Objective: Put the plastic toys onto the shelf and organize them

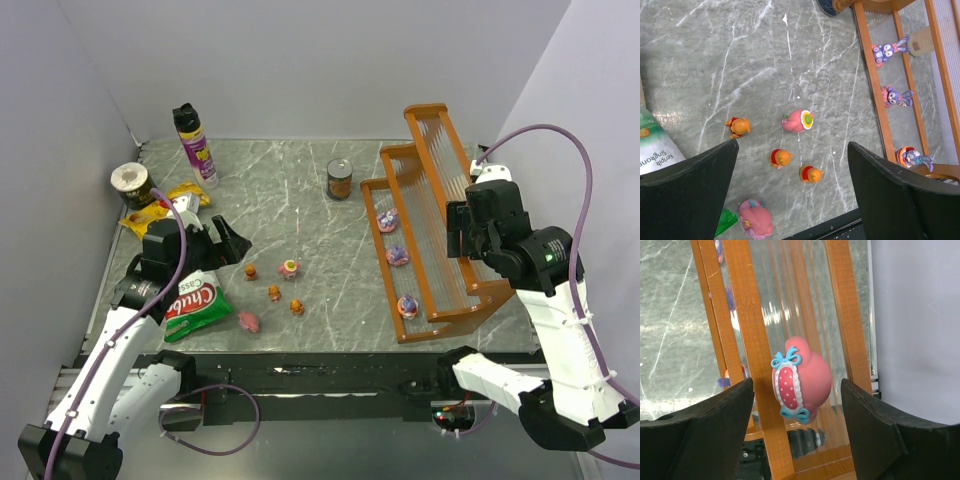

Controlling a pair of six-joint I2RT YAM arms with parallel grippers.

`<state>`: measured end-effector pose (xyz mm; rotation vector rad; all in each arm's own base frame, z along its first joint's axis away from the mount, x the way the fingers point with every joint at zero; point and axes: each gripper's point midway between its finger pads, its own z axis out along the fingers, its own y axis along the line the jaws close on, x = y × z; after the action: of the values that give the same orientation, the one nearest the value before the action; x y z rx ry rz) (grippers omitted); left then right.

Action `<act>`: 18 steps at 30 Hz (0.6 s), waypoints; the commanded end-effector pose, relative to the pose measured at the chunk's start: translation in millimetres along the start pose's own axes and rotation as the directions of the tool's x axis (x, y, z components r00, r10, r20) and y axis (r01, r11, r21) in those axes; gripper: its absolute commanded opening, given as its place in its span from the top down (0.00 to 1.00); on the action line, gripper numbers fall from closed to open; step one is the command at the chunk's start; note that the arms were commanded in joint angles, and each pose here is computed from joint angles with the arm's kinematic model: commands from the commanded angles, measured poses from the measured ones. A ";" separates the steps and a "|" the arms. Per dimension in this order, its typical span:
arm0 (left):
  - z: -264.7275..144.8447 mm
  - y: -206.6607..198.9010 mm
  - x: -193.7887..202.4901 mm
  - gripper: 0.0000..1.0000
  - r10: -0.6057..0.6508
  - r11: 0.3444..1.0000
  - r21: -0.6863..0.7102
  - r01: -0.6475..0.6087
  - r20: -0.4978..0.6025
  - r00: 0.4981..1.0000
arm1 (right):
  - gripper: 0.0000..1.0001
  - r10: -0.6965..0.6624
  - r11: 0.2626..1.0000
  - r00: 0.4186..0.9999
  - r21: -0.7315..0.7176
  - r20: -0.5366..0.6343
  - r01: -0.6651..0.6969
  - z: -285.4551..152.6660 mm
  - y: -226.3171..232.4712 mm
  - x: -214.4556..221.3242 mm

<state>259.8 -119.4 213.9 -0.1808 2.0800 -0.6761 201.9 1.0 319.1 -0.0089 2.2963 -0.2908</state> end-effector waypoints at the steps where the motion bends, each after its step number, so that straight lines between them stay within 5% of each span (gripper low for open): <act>1: 0.1 -1.3 -6.1 0.04 0.016 1.000 0.010 -0.016 0.027 1.000 | 0.22 -0.020 0.999 0.998 0.026 -0.057 0.021 -12.6 -11.7 13.6; 12: -1.3 -1.7 -7.7 0.04 0.017 1.000 0.009 -0.017 0.034 0.999 | 0.17 0.040 0.999 0.999 0.028 0.015 -0.040 -27.7 -16.8 -12.2; 18: -1.8 -0.5 -8.6 0.04 0.017 1.000 0.002 -0.017 0.040 0.999 | 0.16 0.068 0.990 0.990 -0.134 0.124 -0.051 -38.9 8.3 -45.5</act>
<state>259.8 -119.3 214.0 -0.1812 2.0795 -0.6754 212.1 7.9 368.7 0.0488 2.1732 -0.1999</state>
